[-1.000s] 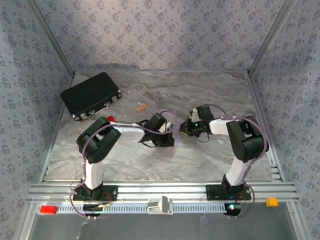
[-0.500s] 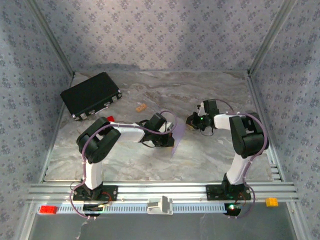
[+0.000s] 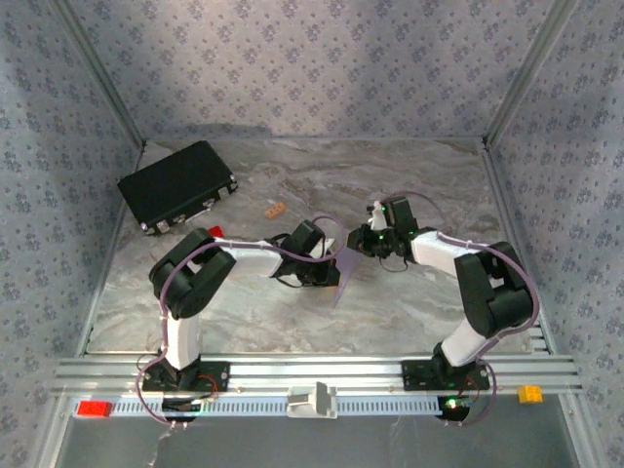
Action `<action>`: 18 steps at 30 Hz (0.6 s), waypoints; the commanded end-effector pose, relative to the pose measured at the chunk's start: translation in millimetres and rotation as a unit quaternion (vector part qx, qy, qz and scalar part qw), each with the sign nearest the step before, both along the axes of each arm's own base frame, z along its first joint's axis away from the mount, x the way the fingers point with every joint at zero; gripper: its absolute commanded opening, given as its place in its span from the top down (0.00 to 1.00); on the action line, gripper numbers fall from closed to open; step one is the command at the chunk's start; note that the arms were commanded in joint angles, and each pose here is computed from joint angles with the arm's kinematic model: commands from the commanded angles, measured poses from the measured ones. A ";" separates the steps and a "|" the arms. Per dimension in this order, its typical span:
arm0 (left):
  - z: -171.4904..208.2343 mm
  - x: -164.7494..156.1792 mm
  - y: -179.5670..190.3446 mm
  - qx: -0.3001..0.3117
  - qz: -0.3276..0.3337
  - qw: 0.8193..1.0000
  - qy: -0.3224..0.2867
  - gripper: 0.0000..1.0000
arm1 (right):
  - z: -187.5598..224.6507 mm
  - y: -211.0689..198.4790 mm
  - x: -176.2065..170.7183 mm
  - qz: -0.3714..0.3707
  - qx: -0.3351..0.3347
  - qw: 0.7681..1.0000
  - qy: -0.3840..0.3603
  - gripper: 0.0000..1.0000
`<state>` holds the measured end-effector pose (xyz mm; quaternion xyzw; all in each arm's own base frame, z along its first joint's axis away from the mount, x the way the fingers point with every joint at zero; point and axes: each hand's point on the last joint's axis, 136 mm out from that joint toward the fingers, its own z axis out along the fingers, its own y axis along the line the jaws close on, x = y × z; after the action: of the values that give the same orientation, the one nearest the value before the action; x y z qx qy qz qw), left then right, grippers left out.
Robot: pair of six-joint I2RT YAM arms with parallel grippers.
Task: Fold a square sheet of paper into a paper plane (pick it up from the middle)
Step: Fold the wing for the fifth time at the center of the table.
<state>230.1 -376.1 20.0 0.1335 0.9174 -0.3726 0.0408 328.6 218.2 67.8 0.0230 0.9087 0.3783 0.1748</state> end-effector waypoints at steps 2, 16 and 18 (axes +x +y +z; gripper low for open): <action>-36.9 -22.1 30.3 0.076 0.000 0.996 0.050 1.00 | -20.6 15.6 -17.8 0.029 0.002 0.999 0.029 0.87; -22.1 -16.4 21.2 0.055 -0.002 0.998 0.039 1.00 | -72.7 0.6 -34.9 0.003 -0.037 0.996 0.087 0.93; -15.8 -13.8 17.5 0.047 -0.003 0.998 0.036 1.00 | -76.9 -2.8 -36.5 -0.005 -0.039 0.995 0.093 0.94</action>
<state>230.2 -376.5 20.9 0.1333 0.9177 -0.3722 0.0397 300.7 232.0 19.8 0.0177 0.9202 0.3739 0.1149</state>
